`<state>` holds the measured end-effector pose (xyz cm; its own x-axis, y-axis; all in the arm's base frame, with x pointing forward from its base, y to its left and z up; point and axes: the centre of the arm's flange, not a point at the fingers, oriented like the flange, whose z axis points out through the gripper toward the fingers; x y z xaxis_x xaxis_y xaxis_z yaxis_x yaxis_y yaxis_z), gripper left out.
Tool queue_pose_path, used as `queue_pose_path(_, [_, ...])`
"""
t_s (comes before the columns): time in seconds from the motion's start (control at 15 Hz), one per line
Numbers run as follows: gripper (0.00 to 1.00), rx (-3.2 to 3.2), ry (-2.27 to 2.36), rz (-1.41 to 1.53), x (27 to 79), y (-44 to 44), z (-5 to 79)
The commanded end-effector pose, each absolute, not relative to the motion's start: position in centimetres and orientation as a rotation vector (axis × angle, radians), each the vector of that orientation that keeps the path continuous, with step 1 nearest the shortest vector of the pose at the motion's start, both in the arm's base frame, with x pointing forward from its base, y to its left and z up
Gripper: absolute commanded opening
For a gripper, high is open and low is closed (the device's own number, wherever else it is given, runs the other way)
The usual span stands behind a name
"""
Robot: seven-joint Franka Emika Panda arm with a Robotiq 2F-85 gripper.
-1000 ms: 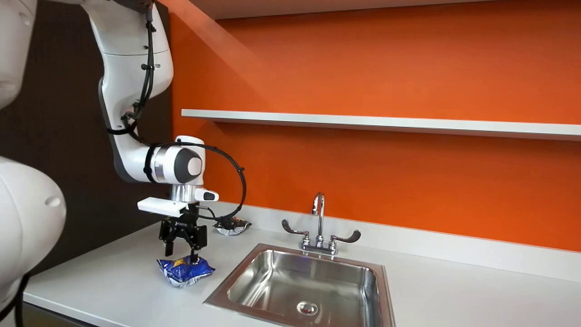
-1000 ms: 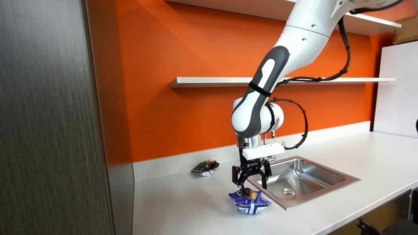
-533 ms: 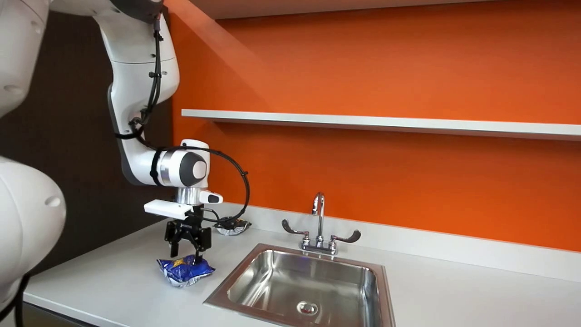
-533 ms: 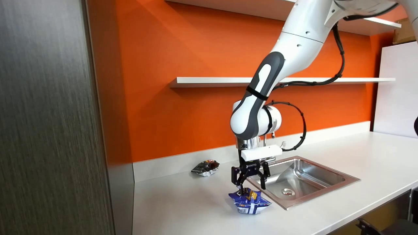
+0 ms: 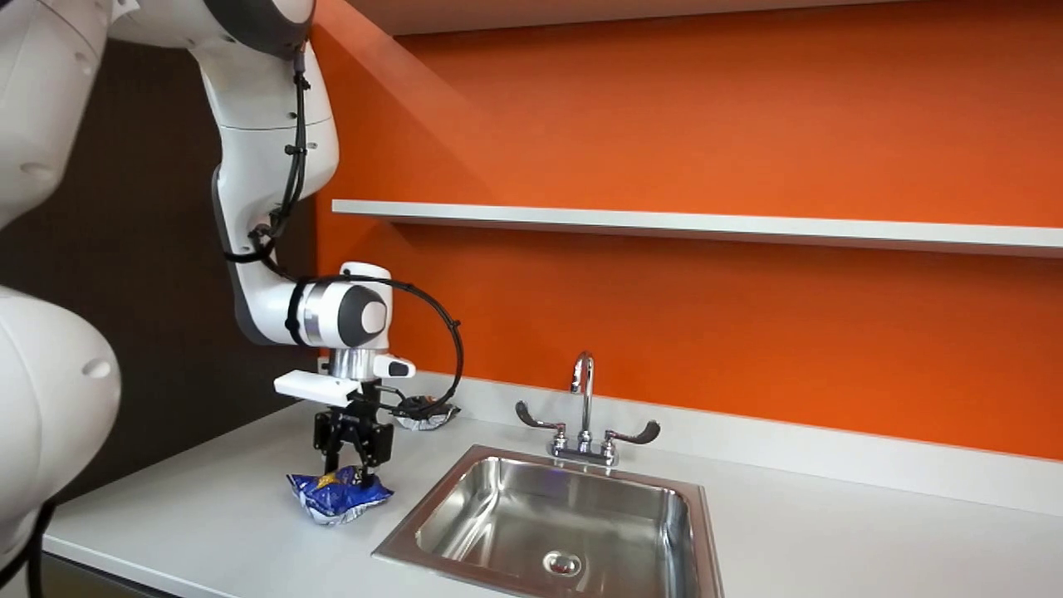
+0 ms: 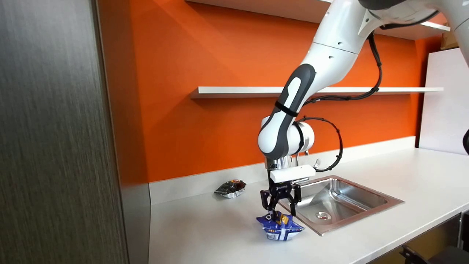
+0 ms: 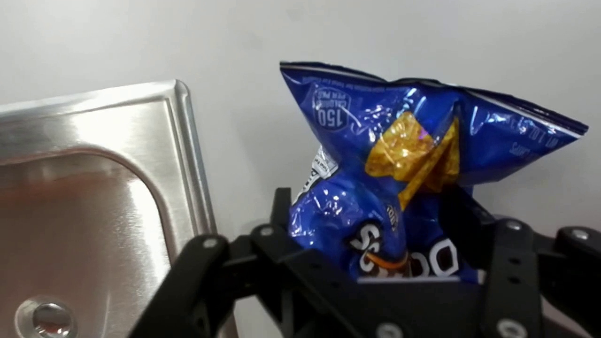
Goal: Pick up the blue object from the counter and put it on the shelf
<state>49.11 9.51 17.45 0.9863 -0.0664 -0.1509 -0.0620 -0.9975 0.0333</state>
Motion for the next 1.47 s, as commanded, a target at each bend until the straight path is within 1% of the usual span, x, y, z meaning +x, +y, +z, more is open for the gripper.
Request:
queue_pose_path(0.0, [0.49, 3.11, -0.131, -0.223, 49.8, 9.6, 17.2])
queue_pose_path(0.33, [0.11, 3.11, -0.131, -0.211, 50.1, 9.6, 17.5])
queue_pose_path(0.4, [0.02, 3.11, -0.131, -0.209, 50.1, 9.6, 17.6])
queue_pose_path(0.47, [0.0, 3.11, -0.132, -0.207, 50.1, 9.6, 17.6])
queue_pose_path(0.93, [0.0, 3.104, -0.133, -0.187, 50.2, 9.4, 18.5])
queue_pose_path(1.4, [0.0, 3.101, -0.134, -0.038, 49.8, 9.2, 25.3])
